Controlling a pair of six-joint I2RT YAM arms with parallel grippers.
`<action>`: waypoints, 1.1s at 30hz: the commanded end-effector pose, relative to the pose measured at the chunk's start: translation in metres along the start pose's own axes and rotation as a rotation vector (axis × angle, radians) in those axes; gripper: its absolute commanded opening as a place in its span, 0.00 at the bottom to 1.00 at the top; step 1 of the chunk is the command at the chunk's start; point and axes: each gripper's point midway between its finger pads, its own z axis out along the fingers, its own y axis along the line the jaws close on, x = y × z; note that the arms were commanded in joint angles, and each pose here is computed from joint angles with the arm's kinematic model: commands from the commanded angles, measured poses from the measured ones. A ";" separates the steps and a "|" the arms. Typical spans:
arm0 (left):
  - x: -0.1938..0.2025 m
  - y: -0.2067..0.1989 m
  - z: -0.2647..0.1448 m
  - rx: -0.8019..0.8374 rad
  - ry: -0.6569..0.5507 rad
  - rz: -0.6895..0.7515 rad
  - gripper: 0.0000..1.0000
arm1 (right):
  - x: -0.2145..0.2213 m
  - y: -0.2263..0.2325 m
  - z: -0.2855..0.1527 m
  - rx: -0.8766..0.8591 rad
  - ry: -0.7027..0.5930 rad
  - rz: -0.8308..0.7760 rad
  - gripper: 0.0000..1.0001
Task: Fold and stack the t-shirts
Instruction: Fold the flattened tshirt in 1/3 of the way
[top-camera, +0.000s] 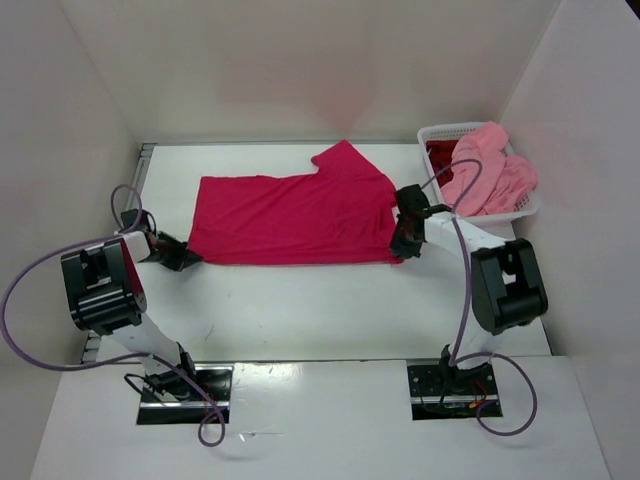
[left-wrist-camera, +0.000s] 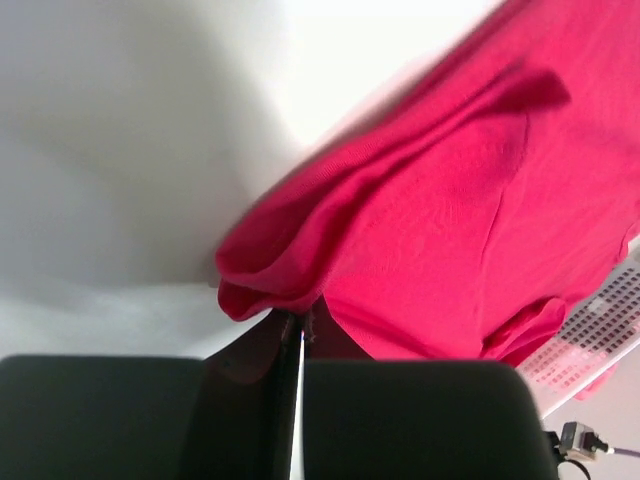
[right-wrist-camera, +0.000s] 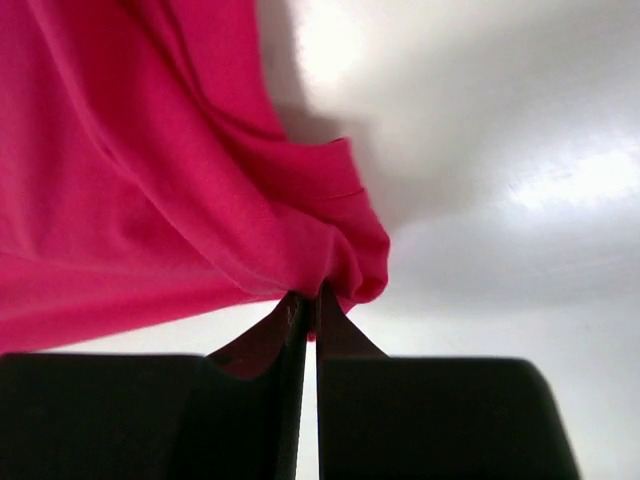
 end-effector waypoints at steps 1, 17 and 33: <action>0.006 0.030 -0.022 -0.061 -0.001 0.024 0.00 | 0.016 -0.032 -0.022 0.015 0.049 0.088 0.06; 0.038 0.027 -0.092 0.031 0.020 0.066 0.83 | 0.021 -0.017 -0.092 -0.169 0.041 0.139 0.52; -0.092 -0.165 -0.031 0.068 -0.372 0.331 0.41 | -0.122 0.136 -0.056 -0.486 -0.139 -0.014 0.02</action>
